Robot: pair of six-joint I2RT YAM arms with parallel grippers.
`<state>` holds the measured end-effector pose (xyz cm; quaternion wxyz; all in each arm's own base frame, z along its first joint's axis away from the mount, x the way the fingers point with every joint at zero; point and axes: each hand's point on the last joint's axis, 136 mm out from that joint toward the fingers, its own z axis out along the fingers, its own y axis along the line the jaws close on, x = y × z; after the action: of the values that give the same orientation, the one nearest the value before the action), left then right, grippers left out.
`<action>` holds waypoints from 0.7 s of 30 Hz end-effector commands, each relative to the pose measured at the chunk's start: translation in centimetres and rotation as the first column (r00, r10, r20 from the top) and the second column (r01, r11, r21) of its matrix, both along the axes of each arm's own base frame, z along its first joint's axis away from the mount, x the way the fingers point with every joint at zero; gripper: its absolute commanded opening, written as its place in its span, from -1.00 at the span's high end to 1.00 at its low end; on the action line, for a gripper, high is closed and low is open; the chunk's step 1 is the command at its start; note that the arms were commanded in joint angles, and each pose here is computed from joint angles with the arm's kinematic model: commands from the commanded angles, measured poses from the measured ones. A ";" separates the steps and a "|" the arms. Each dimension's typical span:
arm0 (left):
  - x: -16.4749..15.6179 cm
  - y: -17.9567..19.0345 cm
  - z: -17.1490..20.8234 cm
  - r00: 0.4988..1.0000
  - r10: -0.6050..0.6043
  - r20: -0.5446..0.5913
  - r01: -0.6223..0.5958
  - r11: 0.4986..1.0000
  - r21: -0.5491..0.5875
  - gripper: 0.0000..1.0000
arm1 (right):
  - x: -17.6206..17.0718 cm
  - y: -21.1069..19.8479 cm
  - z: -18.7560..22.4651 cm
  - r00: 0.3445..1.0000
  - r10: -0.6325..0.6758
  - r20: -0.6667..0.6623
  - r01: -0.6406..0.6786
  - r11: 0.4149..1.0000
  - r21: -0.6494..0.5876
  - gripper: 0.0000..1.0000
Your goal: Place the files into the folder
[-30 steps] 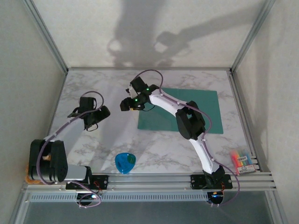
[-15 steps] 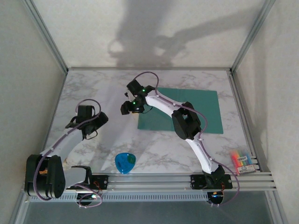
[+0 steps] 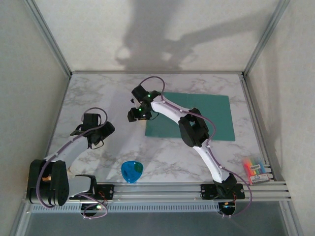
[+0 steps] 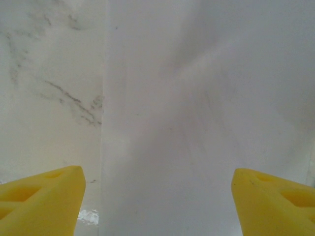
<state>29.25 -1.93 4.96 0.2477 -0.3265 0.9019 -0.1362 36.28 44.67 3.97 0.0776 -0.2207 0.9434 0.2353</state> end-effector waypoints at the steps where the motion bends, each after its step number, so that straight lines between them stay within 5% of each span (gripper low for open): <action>1: -0.5 -0.1 -0.9 1.000 0.006 -0.023 -0.007 1.000 -0.022 -0.53 | -0.7 0.4 -0.3 1.000 0.025 0.005 -0.025 0.999 -0.030 -0.09; 6: -0.6 -0.3 -1.6 0.999 -0.003 -0.043 0.002 1.000 -0.028 -0.39 | -0.7 0.6 -0.4 0.998 0.044 0.040 -0.042 0.998 -0.055 -0.04; 21: -0.9 0.2 -2.6 0.998 0.017 -0.065 -0.018 1.000 -0.005 -0.42 | -1.6 0.1 -2.1 1.000 0.015 -0.004 -0.016 0.995 -0.094 0.14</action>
<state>28.57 -2.21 2.83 0.2179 -0.3295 0.9088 -0.1341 35.62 45.27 3.68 0.0832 -0.2376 0.9438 0.2140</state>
